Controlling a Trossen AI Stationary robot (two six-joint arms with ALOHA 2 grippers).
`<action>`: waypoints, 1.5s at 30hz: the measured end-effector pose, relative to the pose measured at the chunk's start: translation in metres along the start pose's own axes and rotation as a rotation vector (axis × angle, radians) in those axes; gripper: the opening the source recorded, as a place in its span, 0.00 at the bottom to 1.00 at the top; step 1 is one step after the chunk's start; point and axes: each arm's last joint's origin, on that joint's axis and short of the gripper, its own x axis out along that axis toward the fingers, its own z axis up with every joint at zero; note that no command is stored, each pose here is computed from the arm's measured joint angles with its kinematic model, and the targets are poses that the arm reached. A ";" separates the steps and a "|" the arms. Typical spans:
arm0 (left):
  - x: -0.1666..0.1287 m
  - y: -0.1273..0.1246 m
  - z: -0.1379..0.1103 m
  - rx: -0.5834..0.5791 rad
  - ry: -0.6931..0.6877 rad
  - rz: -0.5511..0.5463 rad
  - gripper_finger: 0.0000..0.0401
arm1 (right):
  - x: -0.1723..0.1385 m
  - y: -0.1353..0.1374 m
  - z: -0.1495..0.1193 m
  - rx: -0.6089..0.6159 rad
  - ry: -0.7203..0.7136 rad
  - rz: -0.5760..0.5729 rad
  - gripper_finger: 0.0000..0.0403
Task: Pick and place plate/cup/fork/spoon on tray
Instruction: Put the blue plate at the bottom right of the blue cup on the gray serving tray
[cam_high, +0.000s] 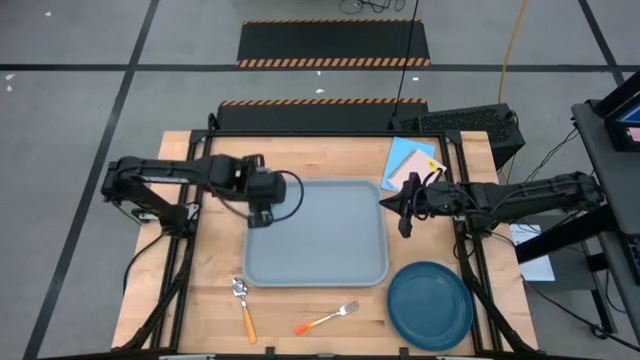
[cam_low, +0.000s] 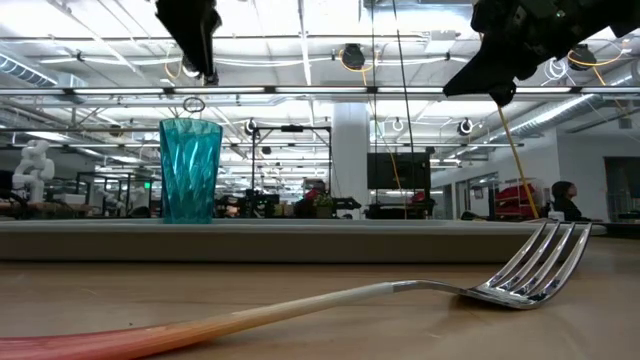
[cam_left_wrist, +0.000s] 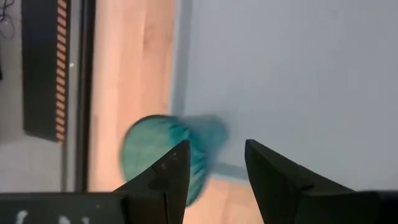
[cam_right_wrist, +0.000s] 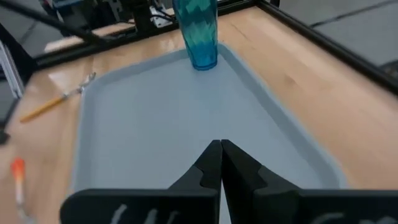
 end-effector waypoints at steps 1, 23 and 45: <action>-0.003 -0.007 -0.001 -0.010 -0.013 -0.008 0.39 | 0.000 0.002 -0.001 0.024 0.003 0.011 0.00; -0.027 -0.153 -0.005 0.030 -0.667 -0.196 0.39 | -0.028 0.155 -0.039 0.112 0.185 0.455 0.00; -0.013 -0.175 0.011 -0.101 -0.730 -0.245 0.39 | -0.035 0.304 -0.105 0.012 0.666 0.081 0.01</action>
